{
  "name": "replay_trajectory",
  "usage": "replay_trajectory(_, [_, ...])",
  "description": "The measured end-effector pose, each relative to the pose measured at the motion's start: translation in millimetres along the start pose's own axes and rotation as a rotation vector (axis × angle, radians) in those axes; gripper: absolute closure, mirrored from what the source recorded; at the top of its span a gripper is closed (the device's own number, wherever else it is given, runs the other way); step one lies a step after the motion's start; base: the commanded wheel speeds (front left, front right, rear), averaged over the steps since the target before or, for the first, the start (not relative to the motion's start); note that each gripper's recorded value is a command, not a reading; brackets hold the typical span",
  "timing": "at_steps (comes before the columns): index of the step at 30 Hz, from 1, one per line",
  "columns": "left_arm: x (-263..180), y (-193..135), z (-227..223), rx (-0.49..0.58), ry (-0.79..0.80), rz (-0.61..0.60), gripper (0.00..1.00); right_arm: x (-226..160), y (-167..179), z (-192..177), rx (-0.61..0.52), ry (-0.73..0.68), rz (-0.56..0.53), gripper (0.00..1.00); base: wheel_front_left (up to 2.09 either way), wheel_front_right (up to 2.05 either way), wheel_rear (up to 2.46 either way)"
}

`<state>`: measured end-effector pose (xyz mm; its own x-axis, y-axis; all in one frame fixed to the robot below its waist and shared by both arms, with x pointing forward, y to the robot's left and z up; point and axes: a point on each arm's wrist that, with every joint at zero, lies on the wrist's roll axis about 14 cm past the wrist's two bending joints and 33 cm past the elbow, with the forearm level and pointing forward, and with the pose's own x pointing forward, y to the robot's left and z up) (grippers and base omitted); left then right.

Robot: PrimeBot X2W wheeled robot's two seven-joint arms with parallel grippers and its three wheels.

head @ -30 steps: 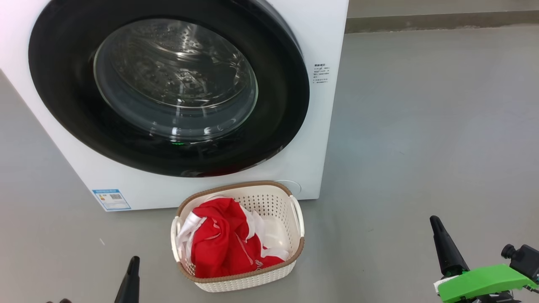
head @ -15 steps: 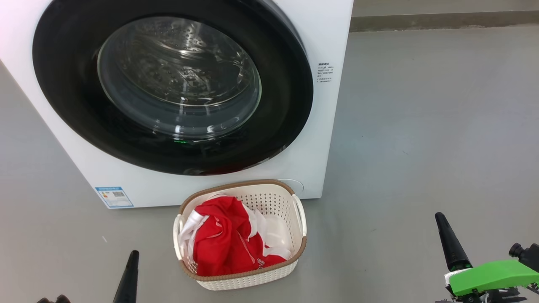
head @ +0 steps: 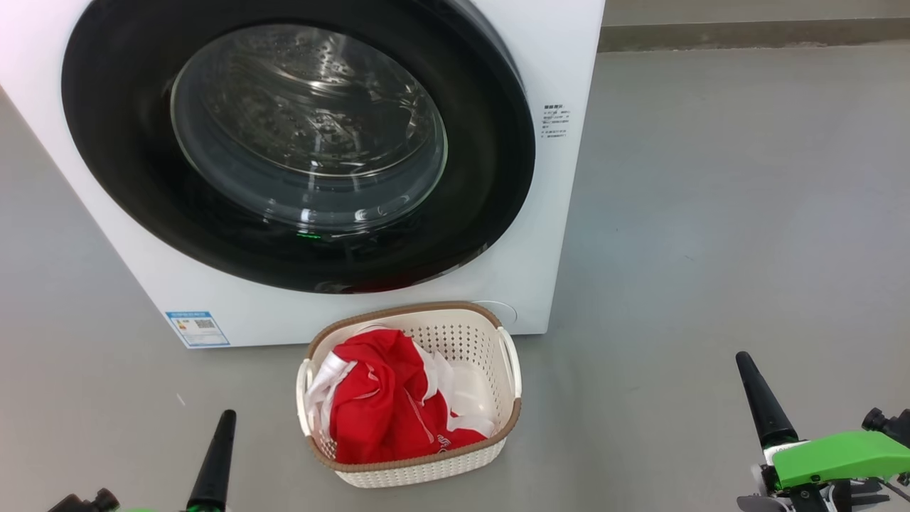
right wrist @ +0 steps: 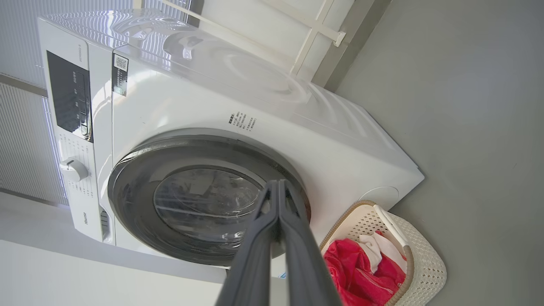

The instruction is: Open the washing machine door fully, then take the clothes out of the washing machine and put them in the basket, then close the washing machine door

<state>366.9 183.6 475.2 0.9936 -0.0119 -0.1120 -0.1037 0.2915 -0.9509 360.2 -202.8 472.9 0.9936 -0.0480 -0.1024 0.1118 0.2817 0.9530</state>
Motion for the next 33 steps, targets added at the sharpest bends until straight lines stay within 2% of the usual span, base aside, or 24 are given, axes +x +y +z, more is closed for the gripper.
replay_trajectory(25, [9.0,-5.7,4.4,-0.296,0.013,-0.029,1.00,12.6,8.5,0.4,0.292,0.026,0.026,1.00,0.00,0.00,0.00])
replay_trajectory(33, [10.3,-8.5,5.4,-0.299,0.011,-0.041,1.00,15.2,12.0,2.4,0.300,0.021,0.036,1.00,0.00,0.00,0.00])
